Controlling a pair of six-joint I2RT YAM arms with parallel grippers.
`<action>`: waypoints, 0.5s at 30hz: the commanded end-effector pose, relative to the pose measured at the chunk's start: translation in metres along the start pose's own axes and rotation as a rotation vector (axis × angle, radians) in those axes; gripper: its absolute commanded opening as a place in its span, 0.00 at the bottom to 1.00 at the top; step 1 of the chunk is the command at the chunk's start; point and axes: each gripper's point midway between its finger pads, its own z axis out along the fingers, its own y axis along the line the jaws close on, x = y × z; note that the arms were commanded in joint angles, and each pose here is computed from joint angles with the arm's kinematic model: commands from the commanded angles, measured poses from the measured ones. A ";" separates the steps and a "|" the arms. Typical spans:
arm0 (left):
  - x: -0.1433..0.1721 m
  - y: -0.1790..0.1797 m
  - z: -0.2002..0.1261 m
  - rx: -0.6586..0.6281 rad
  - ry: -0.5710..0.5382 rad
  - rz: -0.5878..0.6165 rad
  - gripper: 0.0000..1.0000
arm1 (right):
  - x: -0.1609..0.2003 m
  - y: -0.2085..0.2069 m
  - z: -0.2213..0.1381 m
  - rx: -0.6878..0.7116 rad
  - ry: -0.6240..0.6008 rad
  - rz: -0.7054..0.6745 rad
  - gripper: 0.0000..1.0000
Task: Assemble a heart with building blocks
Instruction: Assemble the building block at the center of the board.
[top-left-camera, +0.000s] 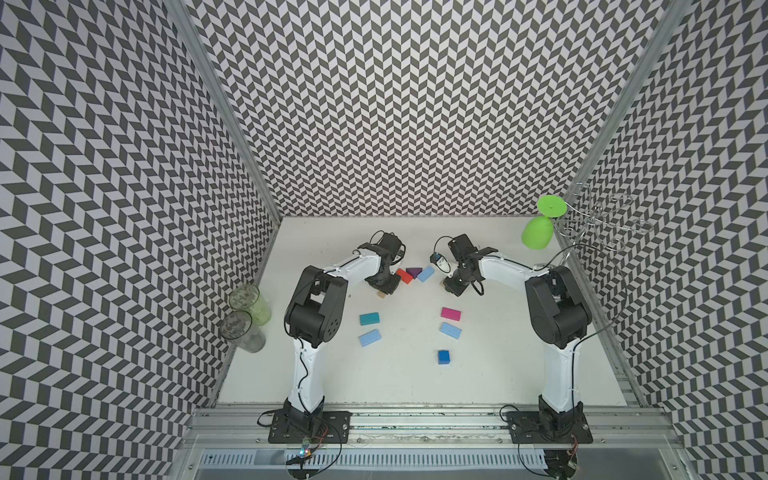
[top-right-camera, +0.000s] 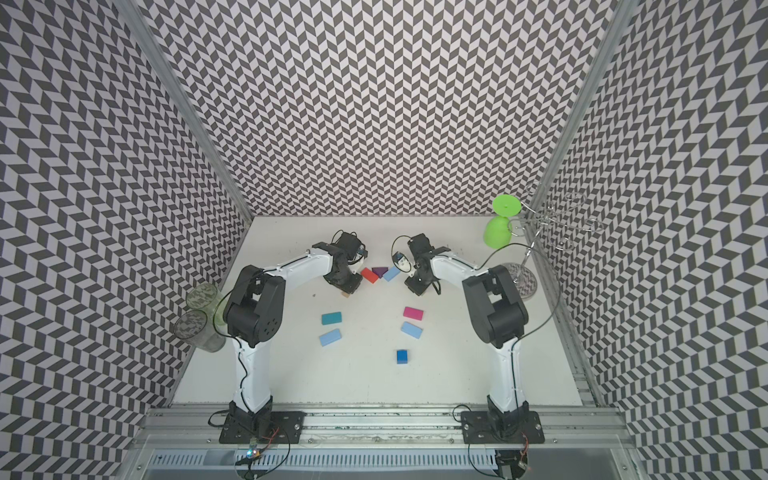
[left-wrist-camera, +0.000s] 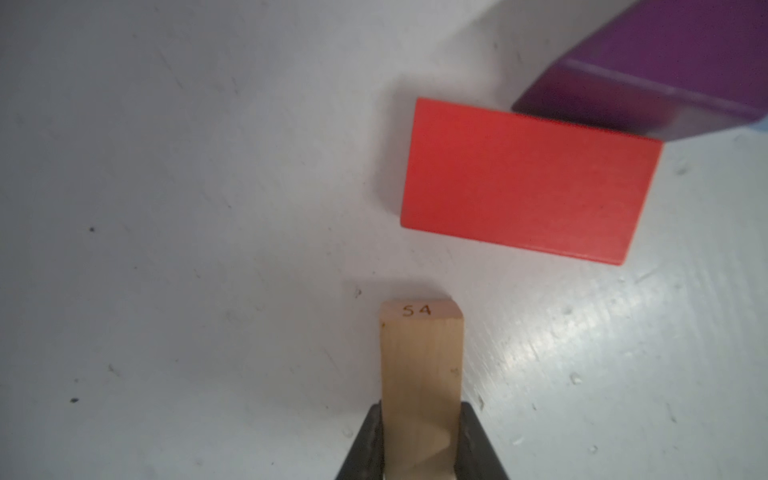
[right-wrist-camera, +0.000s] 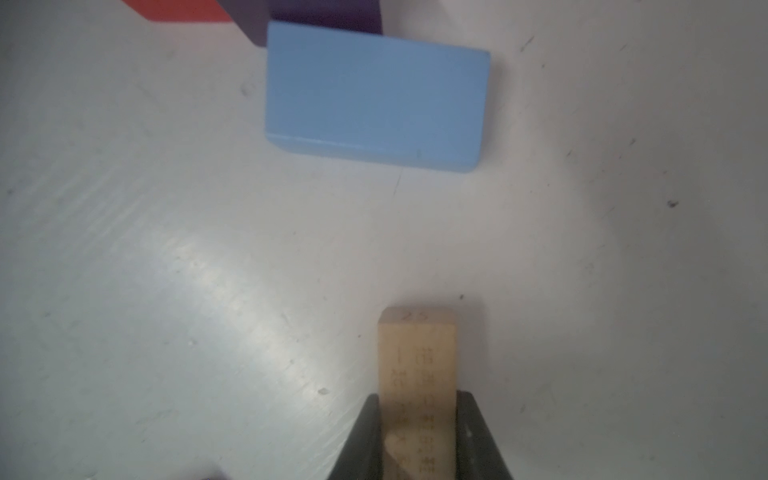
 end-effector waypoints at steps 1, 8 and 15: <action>0.020 -0.007 0.005 0.024 0.091 0.034 0.12 | -0.007 -0.004 0.008 0.004 -0.017 0.011 0.00; 0.009 -0.008 0.008 0.025 0.085 0.046 0.12 | -0.011 -0.006 0.011 0.006 -0.025 0.008 0.00; 0.003 -0.011 0.008 0.035 0.072 0.067 0.11 | -0.015 -0.006 0.013 0.003 -0.034 0.009 0.00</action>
